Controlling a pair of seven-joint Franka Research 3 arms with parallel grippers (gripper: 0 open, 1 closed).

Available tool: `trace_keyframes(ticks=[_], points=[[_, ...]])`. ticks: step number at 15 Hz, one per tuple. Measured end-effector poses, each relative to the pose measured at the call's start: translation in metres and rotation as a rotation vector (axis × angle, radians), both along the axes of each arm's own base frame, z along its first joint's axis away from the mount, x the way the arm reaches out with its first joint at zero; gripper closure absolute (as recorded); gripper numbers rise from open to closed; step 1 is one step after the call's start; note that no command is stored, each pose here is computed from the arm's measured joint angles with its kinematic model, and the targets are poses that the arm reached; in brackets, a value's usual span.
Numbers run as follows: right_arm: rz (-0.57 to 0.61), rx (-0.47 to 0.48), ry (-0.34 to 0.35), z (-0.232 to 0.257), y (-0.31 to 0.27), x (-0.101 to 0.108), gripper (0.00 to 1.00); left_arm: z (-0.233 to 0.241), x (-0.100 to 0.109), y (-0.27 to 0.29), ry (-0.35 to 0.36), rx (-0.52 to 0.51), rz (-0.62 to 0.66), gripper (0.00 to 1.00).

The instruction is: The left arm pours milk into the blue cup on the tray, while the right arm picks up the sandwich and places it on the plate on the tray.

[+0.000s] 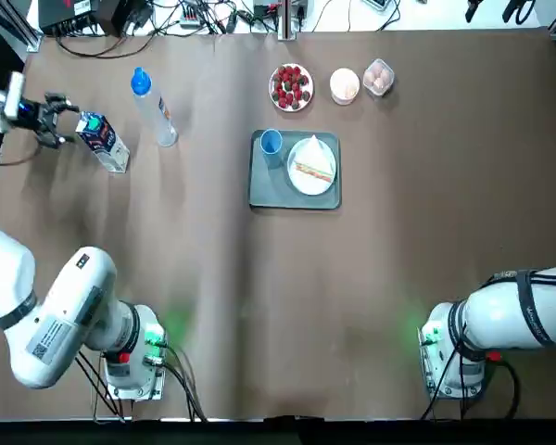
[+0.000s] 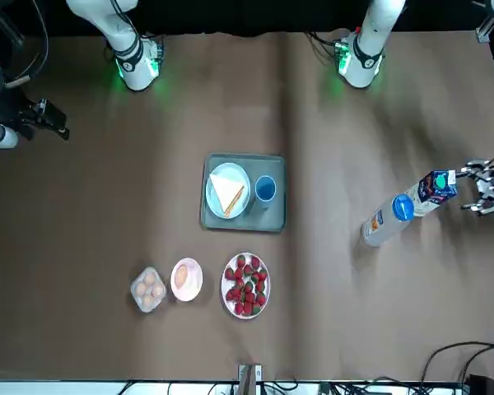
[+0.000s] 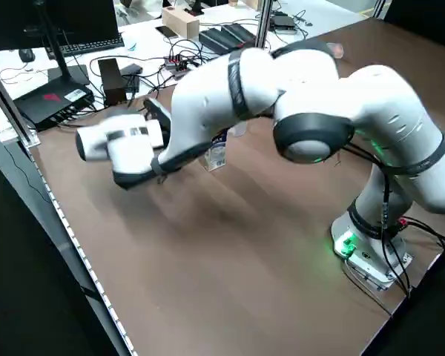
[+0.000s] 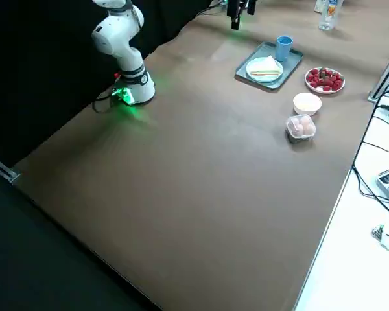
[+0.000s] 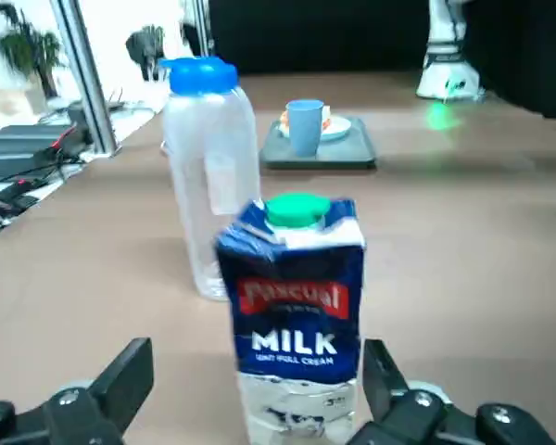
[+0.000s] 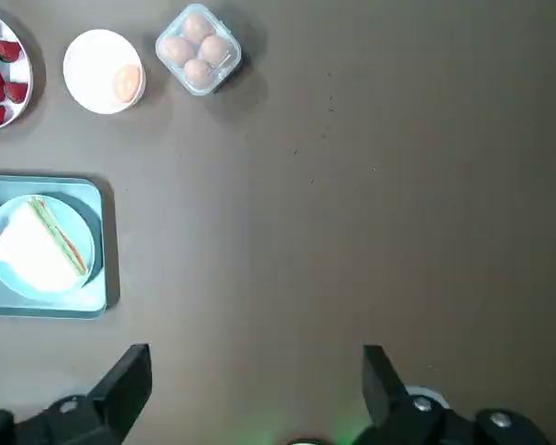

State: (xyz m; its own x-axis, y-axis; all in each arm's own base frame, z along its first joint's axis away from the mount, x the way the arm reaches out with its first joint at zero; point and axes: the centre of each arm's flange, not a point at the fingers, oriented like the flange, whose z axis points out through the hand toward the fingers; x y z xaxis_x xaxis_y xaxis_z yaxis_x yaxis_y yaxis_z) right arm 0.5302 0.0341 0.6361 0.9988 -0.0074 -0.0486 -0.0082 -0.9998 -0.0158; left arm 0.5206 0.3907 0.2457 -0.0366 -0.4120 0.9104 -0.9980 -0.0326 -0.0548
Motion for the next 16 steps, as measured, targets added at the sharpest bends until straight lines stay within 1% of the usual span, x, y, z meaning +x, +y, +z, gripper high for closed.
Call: trace_keyframes(ticks=[2,4,6,8,9,11,14,15,16], points=[[0.0,0.0,0.0,0.0,0.0,0.0,0.0,0.055,0.004,0.004,0.002,0.083,0.01,0.0],[0.0,0.0,0.001,0.0,0.0,0.0,0.0,0.121,0.01,-0.007,0.001,0.173,0.007,0.0],[0.001,0.0,0.001,0.0,0.0,0.0,0.0,0.189,0.025,-0.045,0.008,0.278,-0.026,0.0],[0.001,0.0,0.001,0.0,0.0,0.0,0.0,0.242,0.048,-0.11,0.023,0.362,-0.069,0.0],[0.001,0.0,0.001,0.0,0.001,0.0,0.0,0.259,0.061,-0.146,0.031,0.394,-0.091,0.0],[0.002,0.0,0.001,0.0,0.001,0.0,0.0,0.271,0.085,-0.214,0.061,0.449,-0.111,0.0],[0.002,0.0,0.001,0.0,0.001,0.0,0.0,0.264,0.111,-0.297,0.154,0.56,-0.104,0.0],[0.002,0.0,0.001,0.0,0.001,0.0,0.0,0.262,0.116,-0.32,0.184,0.593,-0.086,0.0],[0.002,0.0,0.001,0.0,0.001,0.0,0.0,0.261,0.125,-0.365,0.245,0.659,-0.024,0.0]])
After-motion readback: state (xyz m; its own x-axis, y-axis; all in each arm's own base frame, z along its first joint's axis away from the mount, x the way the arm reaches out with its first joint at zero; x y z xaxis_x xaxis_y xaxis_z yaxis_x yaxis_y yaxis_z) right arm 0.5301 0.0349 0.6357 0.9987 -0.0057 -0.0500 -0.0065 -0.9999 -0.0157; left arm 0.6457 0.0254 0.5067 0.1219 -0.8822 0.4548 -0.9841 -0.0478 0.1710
